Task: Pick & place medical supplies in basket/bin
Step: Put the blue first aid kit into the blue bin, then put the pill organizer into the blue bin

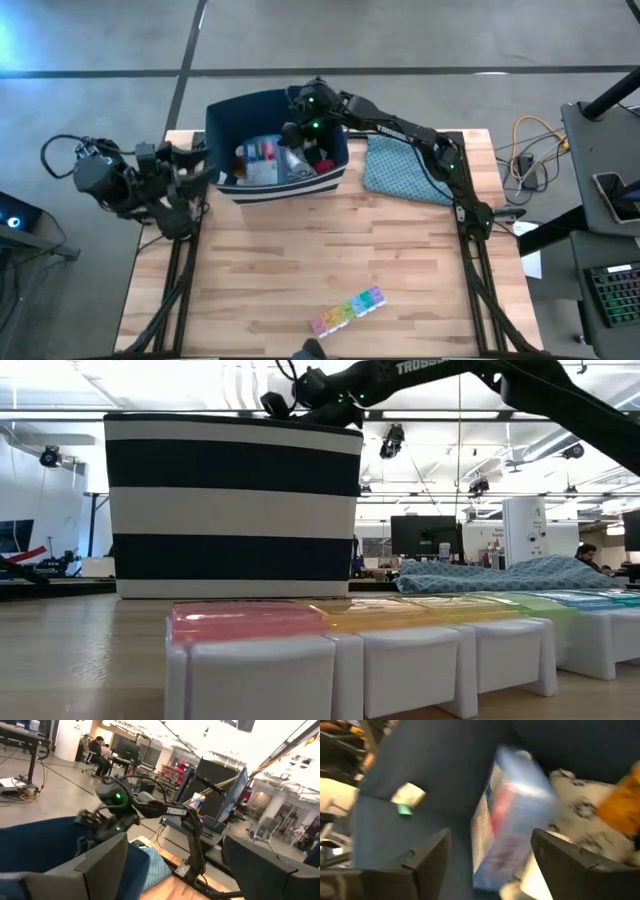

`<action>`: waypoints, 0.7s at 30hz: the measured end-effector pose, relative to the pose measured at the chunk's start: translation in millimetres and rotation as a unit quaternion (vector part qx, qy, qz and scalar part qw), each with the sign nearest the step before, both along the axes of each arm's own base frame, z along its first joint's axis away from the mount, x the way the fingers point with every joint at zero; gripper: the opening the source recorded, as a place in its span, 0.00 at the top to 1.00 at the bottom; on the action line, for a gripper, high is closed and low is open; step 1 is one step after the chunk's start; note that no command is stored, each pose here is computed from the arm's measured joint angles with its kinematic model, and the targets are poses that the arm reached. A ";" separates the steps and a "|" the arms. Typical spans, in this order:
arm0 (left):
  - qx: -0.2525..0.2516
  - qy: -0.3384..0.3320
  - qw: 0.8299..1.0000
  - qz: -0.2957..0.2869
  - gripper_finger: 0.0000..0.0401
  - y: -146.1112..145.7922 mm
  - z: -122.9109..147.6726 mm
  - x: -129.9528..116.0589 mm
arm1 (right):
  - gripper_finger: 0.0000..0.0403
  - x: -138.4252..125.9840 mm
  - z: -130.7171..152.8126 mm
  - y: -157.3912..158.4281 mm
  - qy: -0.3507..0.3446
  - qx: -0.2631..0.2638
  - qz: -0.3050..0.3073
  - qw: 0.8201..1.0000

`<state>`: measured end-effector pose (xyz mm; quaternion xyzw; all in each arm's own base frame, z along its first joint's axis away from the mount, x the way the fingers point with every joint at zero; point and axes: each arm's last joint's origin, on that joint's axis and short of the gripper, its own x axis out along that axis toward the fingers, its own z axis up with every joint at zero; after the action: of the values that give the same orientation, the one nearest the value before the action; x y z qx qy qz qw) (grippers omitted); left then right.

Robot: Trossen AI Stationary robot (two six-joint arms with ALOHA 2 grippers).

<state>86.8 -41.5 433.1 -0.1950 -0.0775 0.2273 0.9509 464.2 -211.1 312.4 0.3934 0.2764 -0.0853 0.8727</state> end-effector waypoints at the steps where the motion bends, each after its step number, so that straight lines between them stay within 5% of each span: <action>1: 0.001 0.001 1.000 0.000 0.23 1.4 -0.3 -1.5 | 0.32 -2.0 1.3 0.6 0.007 -0.005 -0.001 1.000; 7: 0.005 0.006 1.000 0.001 0.23 6.5 -1.6 -7.2 | 0.23 -29.8 48.9 28.2 0.026 -0.115 0.069 0.991; 11: 0.017 0.025 1.000 -0.004 0.23 1.0 -9.9 -1.3 | 0.23 -54.5 75.3 76.9 0.093 -0.203 0.137 0.965; 16: 0.014 0.037 0.999 -0.014 0.23 -9.1 -24.2 9.7 | 0.24 -93.2 99.4 152.6 0.196 -0.305 0.239 0.901; 21: 0.008 0.047 0.999 -0.016 0.23 -19.3 -32.9 21.0 | 0.24 -116.7 91.6 220.4 0.268 -0.358 0.351 0.823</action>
<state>107.8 -60.8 400.2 -0.1777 -0.0317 0.2205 0.9585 347.5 9.4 404.0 -0.1080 0.5688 0.0314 0.8147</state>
